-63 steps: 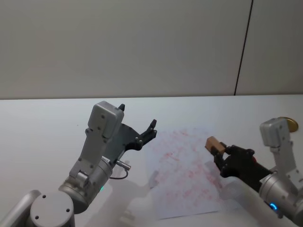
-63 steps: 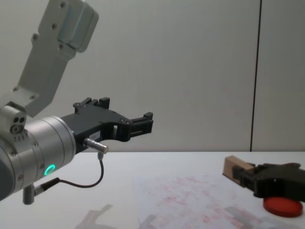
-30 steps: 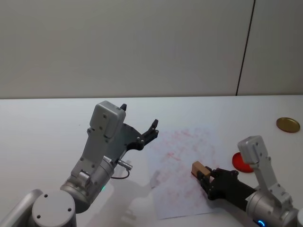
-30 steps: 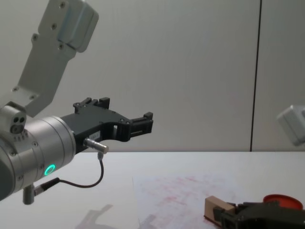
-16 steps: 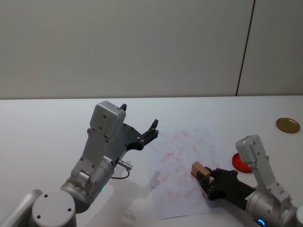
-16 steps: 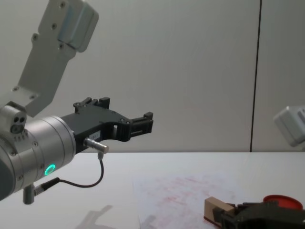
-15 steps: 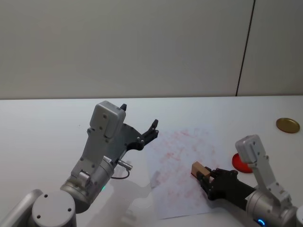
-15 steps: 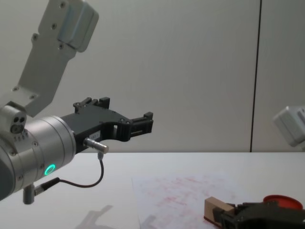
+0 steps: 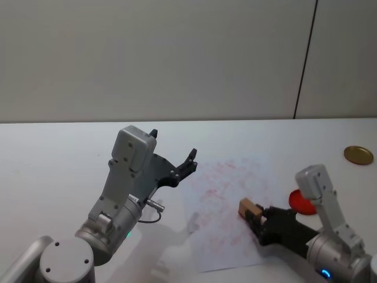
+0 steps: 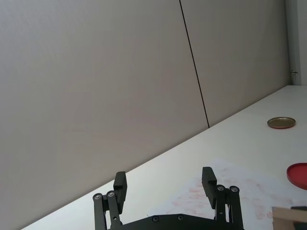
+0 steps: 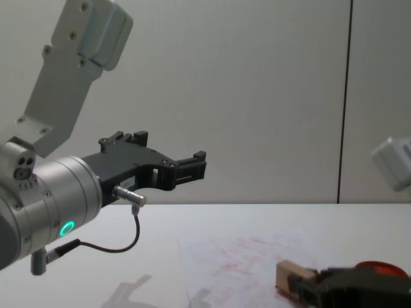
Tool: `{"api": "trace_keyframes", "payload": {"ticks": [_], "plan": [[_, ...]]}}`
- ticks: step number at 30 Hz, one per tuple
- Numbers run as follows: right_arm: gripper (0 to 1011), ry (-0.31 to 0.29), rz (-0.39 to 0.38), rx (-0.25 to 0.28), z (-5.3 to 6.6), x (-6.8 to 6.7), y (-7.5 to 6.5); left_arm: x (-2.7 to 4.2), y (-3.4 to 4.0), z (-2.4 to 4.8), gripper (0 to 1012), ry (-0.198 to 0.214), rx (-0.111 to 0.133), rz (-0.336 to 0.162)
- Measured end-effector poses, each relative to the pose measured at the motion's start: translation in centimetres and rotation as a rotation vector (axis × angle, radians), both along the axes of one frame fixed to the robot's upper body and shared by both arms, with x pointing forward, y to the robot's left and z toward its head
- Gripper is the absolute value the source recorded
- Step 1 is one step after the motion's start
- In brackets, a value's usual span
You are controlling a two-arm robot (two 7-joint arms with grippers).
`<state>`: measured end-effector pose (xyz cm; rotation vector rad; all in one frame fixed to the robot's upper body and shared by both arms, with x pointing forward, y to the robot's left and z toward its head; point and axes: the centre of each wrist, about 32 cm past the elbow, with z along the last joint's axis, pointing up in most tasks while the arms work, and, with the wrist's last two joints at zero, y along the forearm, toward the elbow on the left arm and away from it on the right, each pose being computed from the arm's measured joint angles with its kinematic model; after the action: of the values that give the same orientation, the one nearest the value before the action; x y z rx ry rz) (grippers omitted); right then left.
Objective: Use the one hand to pick up the stamp and affix it onto the A4 paper.
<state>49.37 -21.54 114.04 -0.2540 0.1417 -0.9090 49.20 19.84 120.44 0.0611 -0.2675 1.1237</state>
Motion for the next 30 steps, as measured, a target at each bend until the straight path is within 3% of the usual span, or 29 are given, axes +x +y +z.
{"api": "trace_keyframes", "payload": {"ticks": [14, 23, 30], "plan": [[220, -0.139, -0.078, 0.1, 2.5, 0.4, -1.1, 0.0, 0.0, 0.0, 993, 0.0, 0.0, 0.0], [220, -0.176, -0.157, 0.095, 3.4, 0.6, -3.1, 0.0, 0.0, 0.0, 993, 0.0, 0.0, 0.0], [219, -0.161, -0.203, 0.065, 3.2, 0.7, -4.6, 0.0, 0.0, 0.0, 993, 0.0, 0.0, 0.0]]}}
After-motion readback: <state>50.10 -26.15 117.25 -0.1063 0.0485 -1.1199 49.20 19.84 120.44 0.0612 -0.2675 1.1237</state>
